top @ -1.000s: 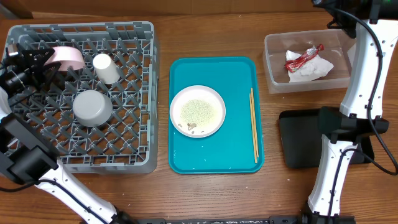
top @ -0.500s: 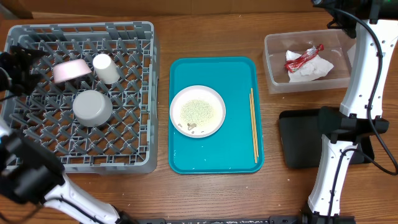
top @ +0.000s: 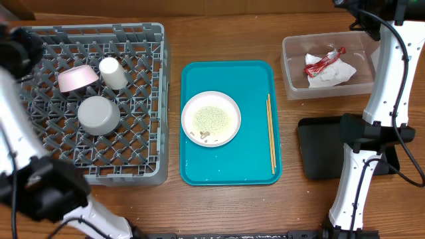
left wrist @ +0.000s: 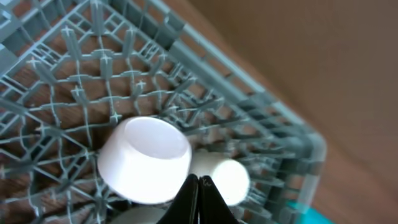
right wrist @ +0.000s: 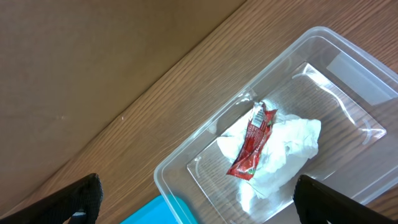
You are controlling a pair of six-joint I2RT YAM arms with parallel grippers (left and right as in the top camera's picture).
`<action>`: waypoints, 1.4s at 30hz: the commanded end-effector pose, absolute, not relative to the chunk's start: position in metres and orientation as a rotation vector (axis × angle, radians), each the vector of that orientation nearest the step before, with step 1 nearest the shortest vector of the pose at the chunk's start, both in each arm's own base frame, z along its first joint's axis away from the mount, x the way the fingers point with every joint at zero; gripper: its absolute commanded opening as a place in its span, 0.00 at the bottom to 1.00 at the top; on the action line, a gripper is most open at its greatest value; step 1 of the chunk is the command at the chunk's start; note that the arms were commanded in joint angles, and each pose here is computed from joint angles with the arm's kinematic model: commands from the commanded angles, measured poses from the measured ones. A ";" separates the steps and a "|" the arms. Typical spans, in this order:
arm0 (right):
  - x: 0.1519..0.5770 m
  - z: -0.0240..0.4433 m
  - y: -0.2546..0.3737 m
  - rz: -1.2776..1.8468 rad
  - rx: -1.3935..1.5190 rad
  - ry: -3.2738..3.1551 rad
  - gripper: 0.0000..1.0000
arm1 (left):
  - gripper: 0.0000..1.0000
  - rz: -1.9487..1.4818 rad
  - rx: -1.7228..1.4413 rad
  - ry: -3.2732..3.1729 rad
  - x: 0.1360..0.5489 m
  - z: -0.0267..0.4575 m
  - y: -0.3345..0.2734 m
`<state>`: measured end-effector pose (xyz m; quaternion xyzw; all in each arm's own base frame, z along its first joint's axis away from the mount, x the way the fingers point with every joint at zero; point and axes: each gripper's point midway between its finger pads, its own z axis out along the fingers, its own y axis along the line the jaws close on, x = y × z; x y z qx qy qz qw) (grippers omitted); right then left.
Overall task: Sort waste into correct bins and load items into the dishwasher
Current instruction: 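Release the pink bowl upside down in the rack, then raise the left gripper above the rack and move the right arm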
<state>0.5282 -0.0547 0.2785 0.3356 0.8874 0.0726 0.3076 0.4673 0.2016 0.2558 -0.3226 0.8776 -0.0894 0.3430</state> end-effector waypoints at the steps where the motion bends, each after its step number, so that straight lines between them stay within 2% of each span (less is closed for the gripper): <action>1: 0.525 0.294 -0.056 0.204 0.883 2.307 1.00 | 0.04 0.142 -0.875 2.383 0.477 0.204 0.222; 8: 0.525 0.294 -0.056 0.204 0.883 2.307 1.00 | 0.04 0.184 -0.873 2.472 0.499 0.141 0.220; 16: 0.525 0.294 -0.056 0.204 0.883 2.307 1.00 | 0.04 0.171 -0.901 2.587 0.477 0.124 0.210; 21: 0.525 0.294 -0.056 0.204 0.883 2.307 1.00 | 0.04 0.002 -0.896 2.688 0.463 0.120 0.183; 26: 0.525 0.294 -0.056 0.204 0.883 2.307 1.00 | 0.04 -0.172 -0.853 2.656 0.467 0.151 0.161; 33: 0.525 0.294 -0.056 0.204 0.883 2.307 1.00 | 0.04 -0.169 -0.757 2.479 0.462 0.241 0.151; 36: 0.525 0.294 -0.056 0.204 0.883 2.307 1.00 | 0.05 -0.207 -0.682 2.424 0.454 0.278 0.128; 38: 0.525 0.294 -0.056 0.204 0.883 2.307 1.00 | 0.16 -0.293 -0.611 2.414 0.453 0.292 0.102; 41: 0.525 0.294 -0.056 0.204 0.883 2.307 1.00 | 0.71 -0.479 -0.483 2.448 0.453 0.298 0.049; 42: 0.525 0.294 -0.056 0.204 0.883 2.307 1.00 | 0.81 -0.544 -0.410 2.473 0.453 0.296 0.027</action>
